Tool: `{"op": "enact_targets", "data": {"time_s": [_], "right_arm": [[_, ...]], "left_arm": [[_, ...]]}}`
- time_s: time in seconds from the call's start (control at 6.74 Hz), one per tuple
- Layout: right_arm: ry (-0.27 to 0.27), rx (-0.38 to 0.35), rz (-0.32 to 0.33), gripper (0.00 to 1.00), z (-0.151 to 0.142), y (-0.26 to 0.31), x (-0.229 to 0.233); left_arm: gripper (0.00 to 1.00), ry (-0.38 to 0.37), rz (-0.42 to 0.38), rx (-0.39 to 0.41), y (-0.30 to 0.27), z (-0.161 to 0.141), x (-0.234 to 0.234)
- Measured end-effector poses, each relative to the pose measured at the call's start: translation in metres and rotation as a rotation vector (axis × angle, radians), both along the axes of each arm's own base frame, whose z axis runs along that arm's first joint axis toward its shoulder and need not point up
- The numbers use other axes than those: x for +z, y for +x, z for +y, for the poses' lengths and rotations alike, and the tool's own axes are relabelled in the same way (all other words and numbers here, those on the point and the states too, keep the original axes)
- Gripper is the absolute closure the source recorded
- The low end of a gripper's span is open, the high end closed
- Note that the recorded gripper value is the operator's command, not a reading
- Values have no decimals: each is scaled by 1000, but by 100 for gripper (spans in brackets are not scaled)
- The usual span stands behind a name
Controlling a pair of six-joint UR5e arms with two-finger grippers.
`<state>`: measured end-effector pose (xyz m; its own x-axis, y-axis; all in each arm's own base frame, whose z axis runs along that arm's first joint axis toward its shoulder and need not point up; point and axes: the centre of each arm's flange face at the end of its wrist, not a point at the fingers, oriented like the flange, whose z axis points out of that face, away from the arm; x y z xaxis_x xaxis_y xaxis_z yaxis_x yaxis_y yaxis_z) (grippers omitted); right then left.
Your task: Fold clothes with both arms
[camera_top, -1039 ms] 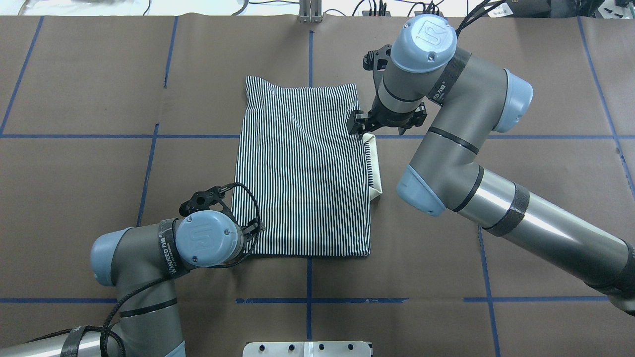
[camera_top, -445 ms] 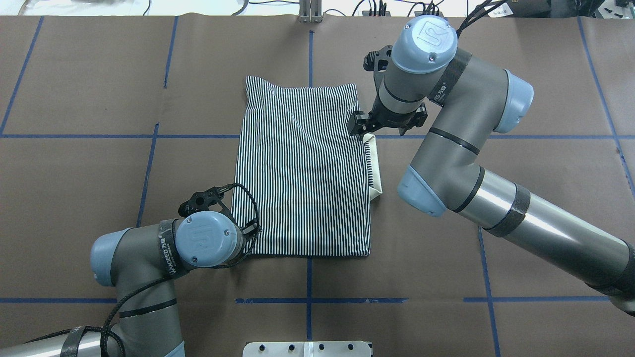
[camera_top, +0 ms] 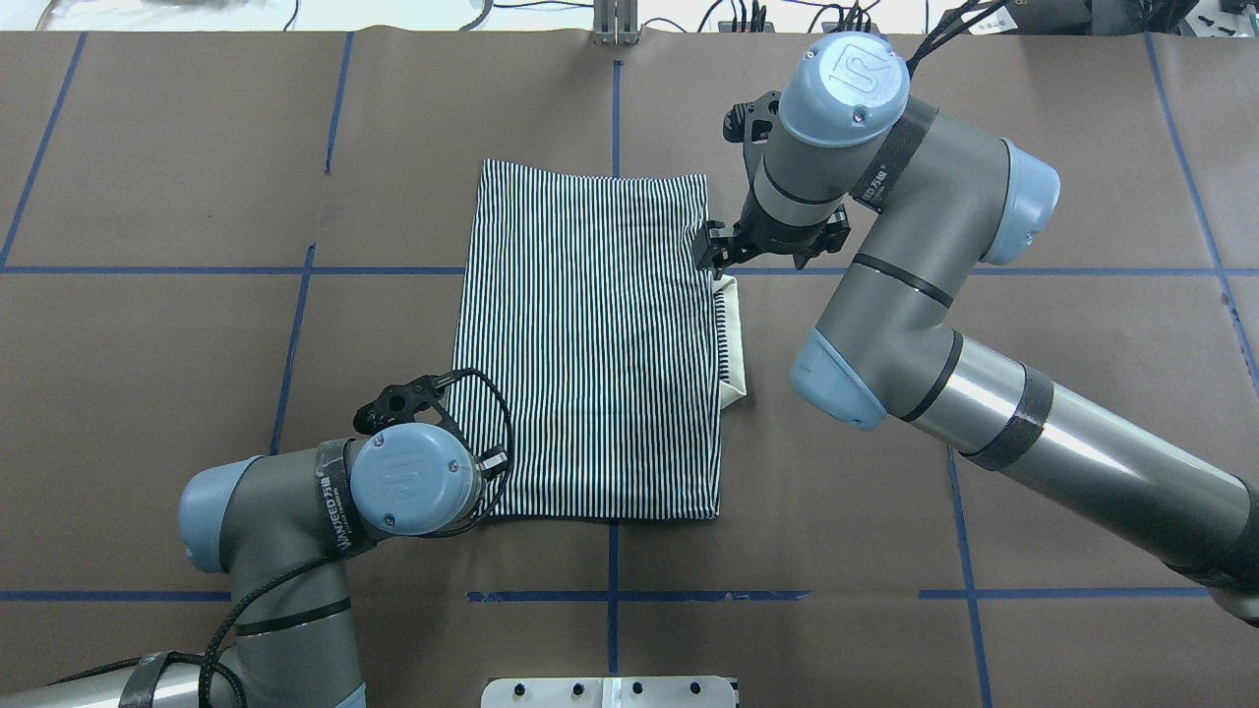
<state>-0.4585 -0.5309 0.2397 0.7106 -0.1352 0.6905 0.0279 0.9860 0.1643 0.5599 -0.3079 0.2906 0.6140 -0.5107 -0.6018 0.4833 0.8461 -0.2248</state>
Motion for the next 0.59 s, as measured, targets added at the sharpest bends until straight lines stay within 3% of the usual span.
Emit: {"op": "enact_targets", "data": {"time_s": [0.45,0.59], "right_arm": [[-12,4,-2,0,6,-2,2],[-47,22,-19,0,24,-8,1]], "left_arm": [[100,25,11,30,-7,3,-13],[100,54,15,63,-11,3,-16]]}}
